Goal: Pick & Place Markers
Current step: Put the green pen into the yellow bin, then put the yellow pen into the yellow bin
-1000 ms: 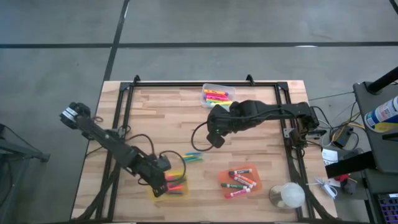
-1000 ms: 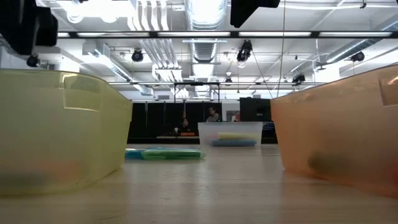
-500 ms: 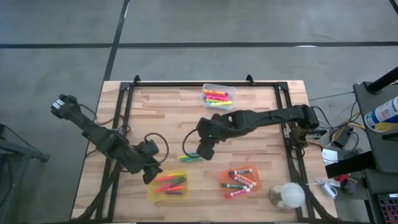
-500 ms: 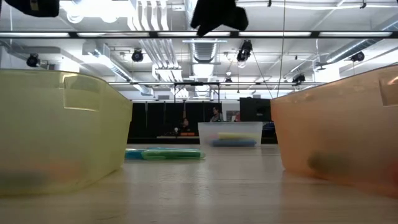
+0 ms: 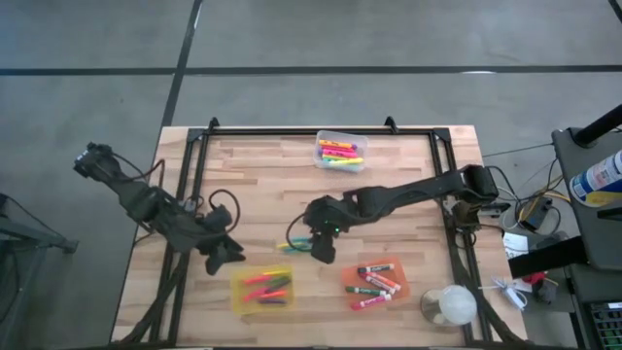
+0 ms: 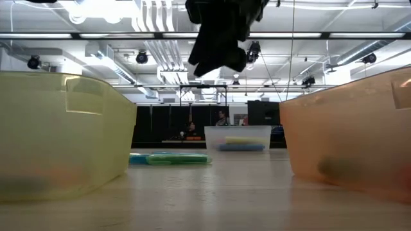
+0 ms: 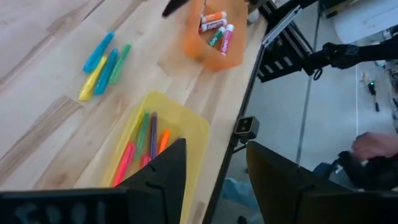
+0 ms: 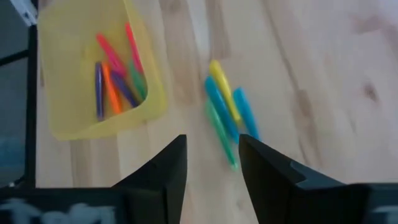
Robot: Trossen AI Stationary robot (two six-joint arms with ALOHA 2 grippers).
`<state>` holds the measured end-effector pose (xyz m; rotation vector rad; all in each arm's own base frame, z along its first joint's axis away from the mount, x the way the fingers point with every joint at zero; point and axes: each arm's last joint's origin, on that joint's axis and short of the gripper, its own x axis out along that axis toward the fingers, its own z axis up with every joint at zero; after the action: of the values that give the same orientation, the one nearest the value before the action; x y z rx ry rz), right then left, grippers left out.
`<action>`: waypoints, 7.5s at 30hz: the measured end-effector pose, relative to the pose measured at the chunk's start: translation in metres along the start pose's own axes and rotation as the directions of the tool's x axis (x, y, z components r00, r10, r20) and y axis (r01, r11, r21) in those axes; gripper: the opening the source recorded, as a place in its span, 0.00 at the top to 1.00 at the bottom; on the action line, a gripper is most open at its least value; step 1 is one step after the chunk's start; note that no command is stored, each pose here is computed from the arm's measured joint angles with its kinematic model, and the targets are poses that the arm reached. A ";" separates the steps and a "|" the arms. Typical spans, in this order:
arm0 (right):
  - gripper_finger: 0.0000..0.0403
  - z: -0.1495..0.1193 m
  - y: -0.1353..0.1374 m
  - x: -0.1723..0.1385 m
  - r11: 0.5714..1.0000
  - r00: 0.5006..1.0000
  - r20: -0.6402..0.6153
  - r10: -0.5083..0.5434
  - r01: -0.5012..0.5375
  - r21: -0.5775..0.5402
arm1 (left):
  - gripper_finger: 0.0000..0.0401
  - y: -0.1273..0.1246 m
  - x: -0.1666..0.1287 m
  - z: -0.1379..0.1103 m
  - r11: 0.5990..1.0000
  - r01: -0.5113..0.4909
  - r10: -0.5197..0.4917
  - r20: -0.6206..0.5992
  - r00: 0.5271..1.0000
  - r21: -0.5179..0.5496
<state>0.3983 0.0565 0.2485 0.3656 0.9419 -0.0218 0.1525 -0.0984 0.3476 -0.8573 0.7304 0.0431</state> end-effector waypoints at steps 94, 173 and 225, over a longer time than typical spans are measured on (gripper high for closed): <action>0.95 0.010 0.060 0.056 0.956 0.975 -0.202 -0.096 0.034 -0.290 | 0.60 0.003 -0.002 0.000 0.998 -0.028 0.027 0.008 1.000 0.055; 0.74 0.080 0.118 -0.131 0.961 0.878 0.461 -0.129 -0.004 0.277 | 0.60 0.068 0.074 0.057 0.935 -0.269 0.279 -0.013 0.960 0.230; 0.81 0.076 0.118 -0.171 0.994 0.859 0.507 -0.076 0.024 0.108 | 0.74 0.146 0.212 0.067 0.805 -0.327 0.527 -0.343 0.778 0.495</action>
<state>0.3778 0.1195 0.4599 0.3997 0.4205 -0.2055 0.3058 -0.0061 0.1508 -0.2630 1.3409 0.0981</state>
